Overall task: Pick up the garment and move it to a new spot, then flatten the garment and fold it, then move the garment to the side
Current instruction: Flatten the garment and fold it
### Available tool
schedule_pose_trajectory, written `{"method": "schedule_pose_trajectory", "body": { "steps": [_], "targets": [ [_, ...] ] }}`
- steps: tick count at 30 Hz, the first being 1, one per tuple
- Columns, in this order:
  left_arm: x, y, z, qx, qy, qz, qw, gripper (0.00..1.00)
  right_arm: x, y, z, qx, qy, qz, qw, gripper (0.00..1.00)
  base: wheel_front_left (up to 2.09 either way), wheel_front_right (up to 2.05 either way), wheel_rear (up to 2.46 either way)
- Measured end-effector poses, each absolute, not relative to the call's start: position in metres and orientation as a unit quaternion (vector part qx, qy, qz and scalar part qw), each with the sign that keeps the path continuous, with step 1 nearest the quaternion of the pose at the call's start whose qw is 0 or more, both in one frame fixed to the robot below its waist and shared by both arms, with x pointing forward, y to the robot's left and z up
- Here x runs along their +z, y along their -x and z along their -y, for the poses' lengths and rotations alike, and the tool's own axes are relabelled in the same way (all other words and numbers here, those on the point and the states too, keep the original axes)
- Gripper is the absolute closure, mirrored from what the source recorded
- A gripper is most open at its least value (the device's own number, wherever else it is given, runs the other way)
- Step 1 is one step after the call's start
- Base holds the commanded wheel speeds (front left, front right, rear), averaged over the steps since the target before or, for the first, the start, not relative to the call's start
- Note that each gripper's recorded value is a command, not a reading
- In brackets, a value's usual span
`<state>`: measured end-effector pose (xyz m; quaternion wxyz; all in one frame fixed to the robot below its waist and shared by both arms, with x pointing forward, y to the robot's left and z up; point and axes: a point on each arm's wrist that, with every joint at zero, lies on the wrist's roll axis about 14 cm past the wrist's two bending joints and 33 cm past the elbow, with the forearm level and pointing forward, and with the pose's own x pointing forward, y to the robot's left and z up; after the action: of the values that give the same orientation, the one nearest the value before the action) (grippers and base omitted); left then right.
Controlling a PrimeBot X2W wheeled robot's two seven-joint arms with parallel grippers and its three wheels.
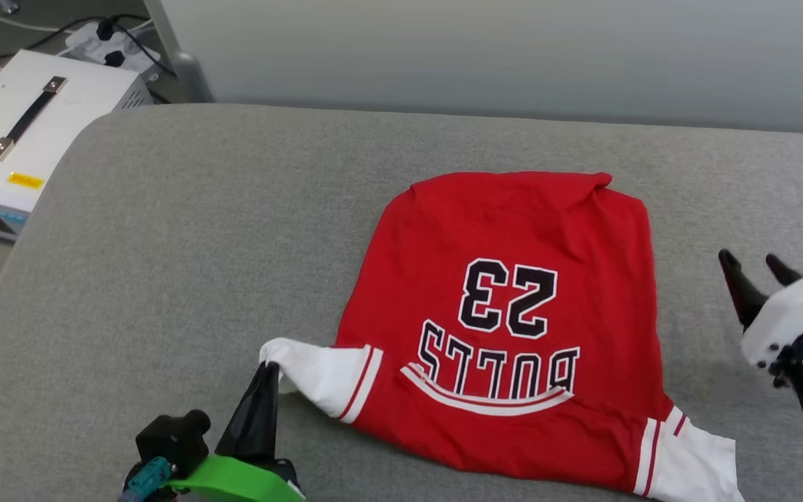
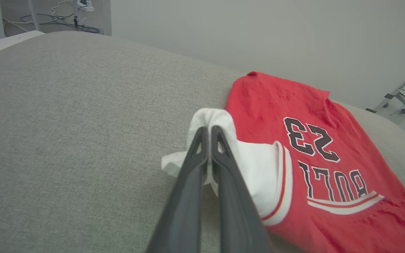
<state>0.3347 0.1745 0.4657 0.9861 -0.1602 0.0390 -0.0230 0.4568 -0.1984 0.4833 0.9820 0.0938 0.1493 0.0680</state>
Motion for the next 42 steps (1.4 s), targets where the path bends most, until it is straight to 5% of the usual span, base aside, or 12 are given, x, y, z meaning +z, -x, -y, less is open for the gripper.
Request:
{"method": "schedule_pose_trajectory", "body": {
  "steps": [15, 27, 28, 29, 35, 42],
  "targets": [
    [0.476, -0.372, -0.167, -0.022, 0.167, -0.012, 0.986, 1.0, 0.429, -0.563, 0.155, 0.136, -0.025, -0.373, 0.917, 0.0, 0.0, 0.0, 0.0],
    [0.447, -0.386, -0.176, -0.003, 0.165, -0.047, 0.985, 1.0, 0.347, -0.567, 0.137, 0.152, 0.005, -0.512, 0.845, 0.0, 0.0, 0.0, 0.0],
    [0.444, -0.386, -0.176, -0.002, 0.165, -0.052, 0.985, 1.0, 0.344, -0.565, 0.136, 0.153, 0.009, -0.524, 0.838, 0.11, 0.0, 0.0, 0.0],
    [0.442, -0.386, -0.177, -0.001, 0.165, -0.055, 0.985, 1.0, 0.344, -0.566, 0.136, 0.154, 0.013, -0.53, 0.834, 0.97, 0.0, 0.0, 0.0],
    [0.446, -0.387, -0.18, 0.0, 0.163, -0.047, 0.985, 1.0, 0.355, -0.563, 0.139, 0.152, 0.022, -0.533, 0.832, 1.0, 0.0, 0.0, 0.0],
    [0.456, -0.38, -0.188, 0.008, 0.159, -0.033, 0.987, 1.0, 0.405, -0.571, 0.147, 0.156, 0.056, -0.464, 0.87, 1.0, 0.0, 0.0, 0.0]
  ]
}}
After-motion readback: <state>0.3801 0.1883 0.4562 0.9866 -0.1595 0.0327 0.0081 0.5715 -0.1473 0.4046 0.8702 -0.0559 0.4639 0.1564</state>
